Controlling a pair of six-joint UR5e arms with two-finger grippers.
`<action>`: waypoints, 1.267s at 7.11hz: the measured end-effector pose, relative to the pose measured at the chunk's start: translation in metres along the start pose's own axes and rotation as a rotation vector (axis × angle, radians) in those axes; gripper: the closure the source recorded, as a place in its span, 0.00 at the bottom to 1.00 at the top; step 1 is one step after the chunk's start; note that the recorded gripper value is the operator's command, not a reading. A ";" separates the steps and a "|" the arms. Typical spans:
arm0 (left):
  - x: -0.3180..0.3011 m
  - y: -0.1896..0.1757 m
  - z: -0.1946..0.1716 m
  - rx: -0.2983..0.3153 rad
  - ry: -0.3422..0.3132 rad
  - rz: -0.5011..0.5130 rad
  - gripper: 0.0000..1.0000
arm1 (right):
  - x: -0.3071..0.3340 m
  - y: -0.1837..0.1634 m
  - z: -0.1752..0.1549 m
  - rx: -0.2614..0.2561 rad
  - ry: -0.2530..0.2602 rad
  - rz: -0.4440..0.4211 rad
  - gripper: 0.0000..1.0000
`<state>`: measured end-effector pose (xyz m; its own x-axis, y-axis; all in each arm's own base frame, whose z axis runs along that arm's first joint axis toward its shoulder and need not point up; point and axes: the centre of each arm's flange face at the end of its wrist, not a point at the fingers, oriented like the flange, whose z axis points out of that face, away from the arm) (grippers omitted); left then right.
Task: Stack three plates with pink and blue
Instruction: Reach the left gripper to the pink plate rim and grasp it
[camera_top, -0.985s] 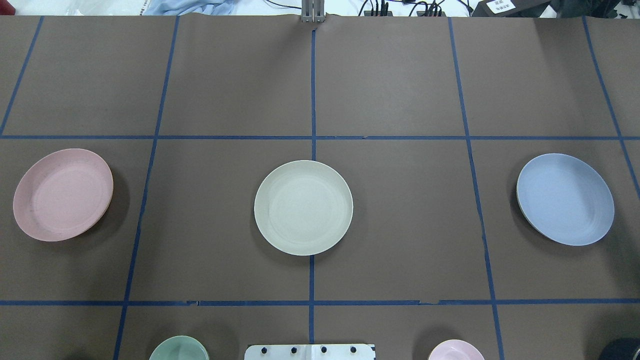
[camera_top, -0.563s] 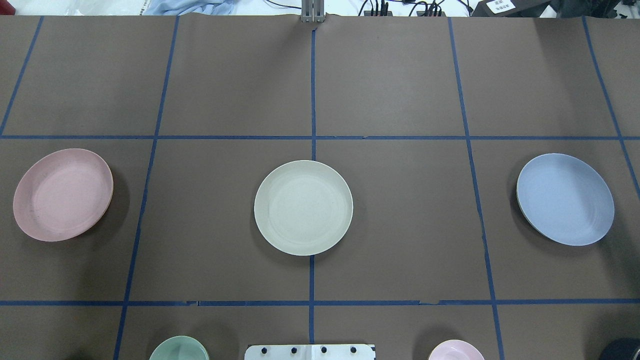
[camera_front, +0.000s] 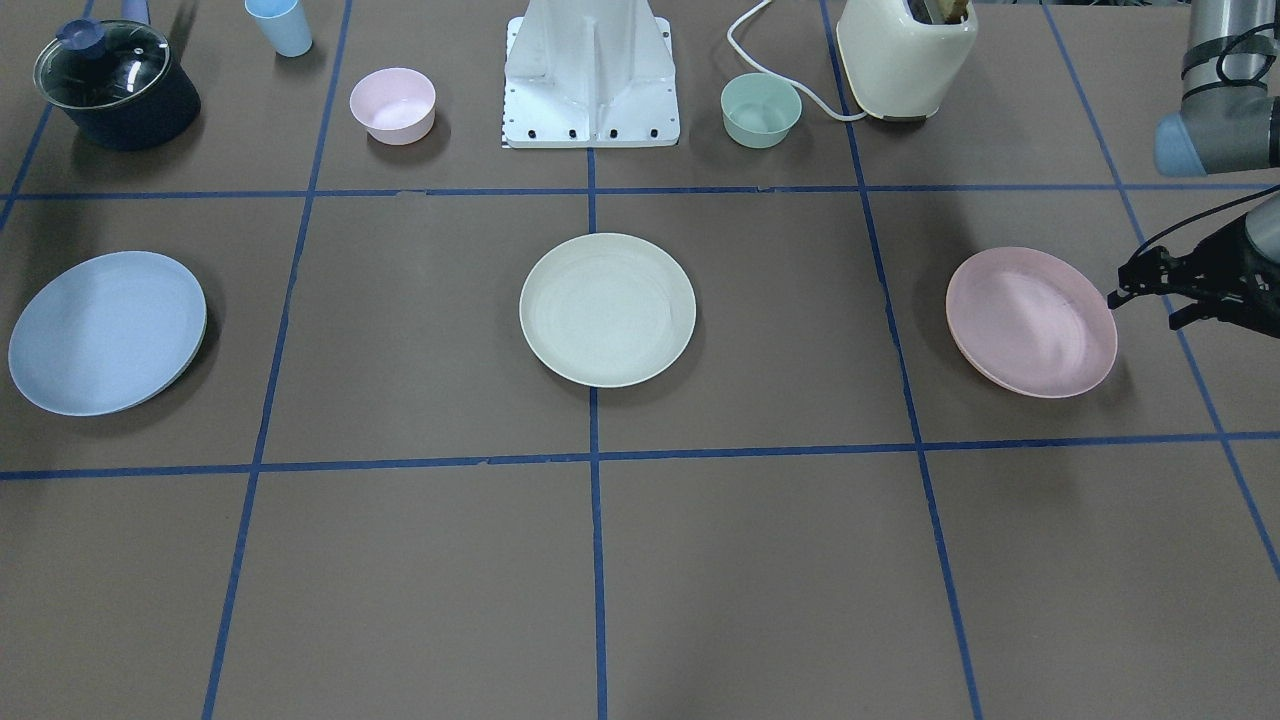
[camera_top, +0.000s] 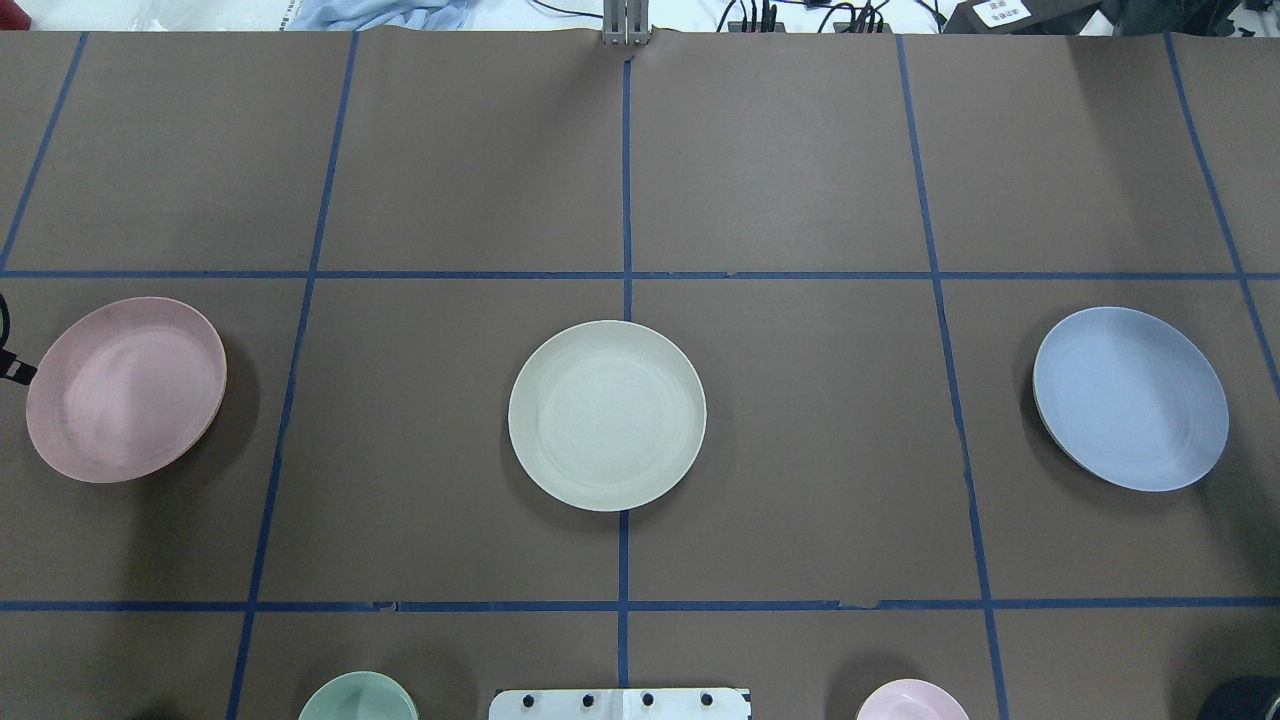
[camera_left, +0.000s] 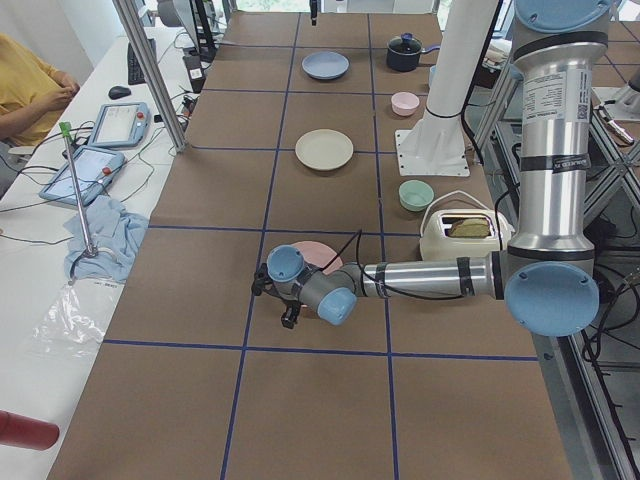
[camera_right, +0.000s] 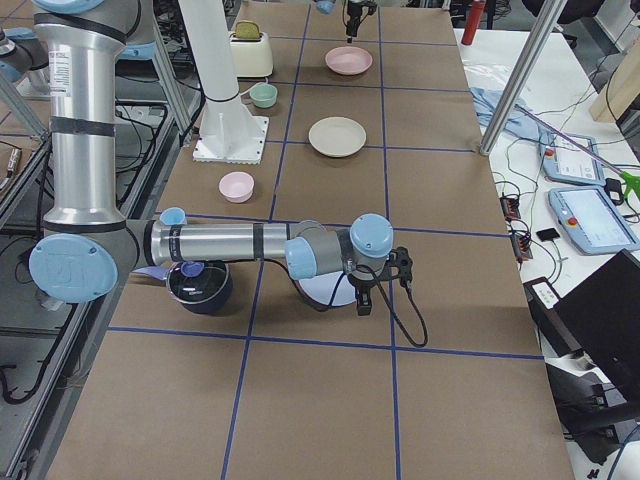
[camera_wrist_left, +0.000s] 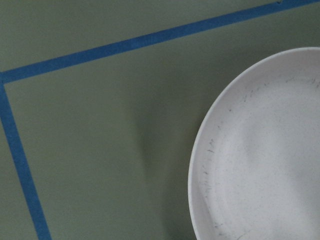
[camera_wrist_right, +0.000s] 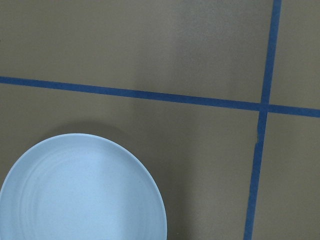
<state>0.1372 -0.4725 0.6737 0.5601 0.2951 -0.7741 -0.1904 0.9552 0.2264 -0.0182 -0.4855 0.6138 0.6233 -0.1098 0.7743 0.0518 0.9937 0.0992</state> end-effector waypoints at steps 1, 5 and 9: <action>0.001 -0.007 0.007 -0.009 0.004 -0.004 0.50 | 0.000 0.000 0.000 -0.001 -0.001 0.001 0.00; 0.019 -0.012 0.030 -0.049 0.019 -0.067 1.00 | 0.002 0.001 0.002 -0.005 0.000 0.003 0.00; 0.077 -0.034 0.000 -0.018 0.097 -0.099 1.00 | -0.001 -0.001 0.002 -0.002 0.005 -0.007 0.00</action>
<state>0.1869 -0.4826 0.6061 0.4969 0.1949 -0.8456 -0.1526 0.9789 0.1360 -0.0203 -0.4860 0.6147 0.6268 -0.1168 0.7704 0.0579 0.9930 0.1034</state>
